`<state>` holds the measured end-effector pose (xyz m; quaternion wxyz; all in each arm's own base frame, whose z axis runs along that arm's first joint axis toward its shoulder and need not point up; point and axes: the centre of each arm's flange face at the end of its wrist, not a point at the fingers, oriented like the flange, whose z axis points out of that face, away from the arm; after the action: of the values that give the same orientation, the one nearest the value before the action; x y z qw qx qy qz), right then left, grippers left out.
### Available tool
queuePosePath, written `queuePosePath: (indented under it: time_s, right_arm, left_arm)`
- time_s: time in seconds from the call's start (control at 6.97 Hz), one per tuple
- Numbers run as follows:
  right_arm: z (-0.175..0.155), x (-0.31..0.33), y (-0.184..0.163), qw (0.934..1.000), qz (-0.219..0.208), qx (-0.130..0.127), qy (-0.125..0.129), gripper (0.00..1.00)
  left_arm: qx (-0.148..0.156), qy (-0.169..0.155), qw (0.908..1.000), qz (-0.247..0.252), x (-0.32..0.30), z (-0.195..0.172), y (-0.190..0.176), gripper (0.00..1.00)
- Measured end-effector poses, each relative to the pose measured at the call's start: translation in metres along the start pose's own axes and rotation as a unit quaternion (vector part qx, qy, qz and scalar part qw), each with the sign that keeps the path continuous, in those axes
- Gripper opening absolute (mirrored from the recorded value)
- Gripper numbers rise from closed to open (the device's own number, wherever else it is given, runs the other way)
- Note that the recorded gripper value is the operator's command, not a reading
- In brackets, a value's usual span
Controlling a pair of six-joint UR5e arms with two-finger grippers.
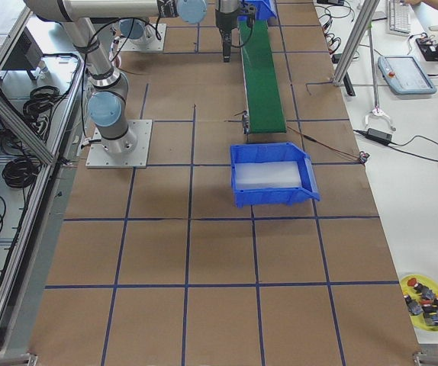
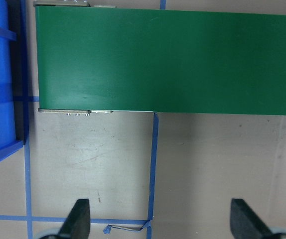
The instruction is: Transport two buttons from left to right
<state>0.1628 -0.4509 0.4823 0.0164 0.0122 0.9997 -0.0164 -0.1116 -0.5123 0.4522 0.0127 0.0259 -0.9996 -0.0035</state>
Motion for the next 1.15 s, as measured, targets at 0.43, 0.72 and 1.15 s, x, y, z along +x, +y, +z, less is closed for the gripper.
queuePosePath:
  time_s: [0.43, 0.72, 1.15]
  right_arm:
    - [0.0004, 0.0003, 0.0002, 1.0000, 0.000, -0.001, 0.002, 1.00]
    - [0.0003, 0.0002, 0.0001, 1.0000, 0.000, 0.000, 0.002, 1.00]
    - [0.0034, 0.0008, 0.0003, 1.0000, 0.001, -0.004, 0.004, 1.00]
  left_arm:
    - [-0.001, -0.001, 1.0000, 0.000, -0.0002, 0.0005, -0.0010, 1.00]
    - [0.000, -0.001, 1.0000, 0.000, -0.0005, 0.0001, -0.0002, 1.00]
    - [0.003, -0.002, 0.9999, 0.010, -0.0047, -0.0034, -0.0008, 1.00]
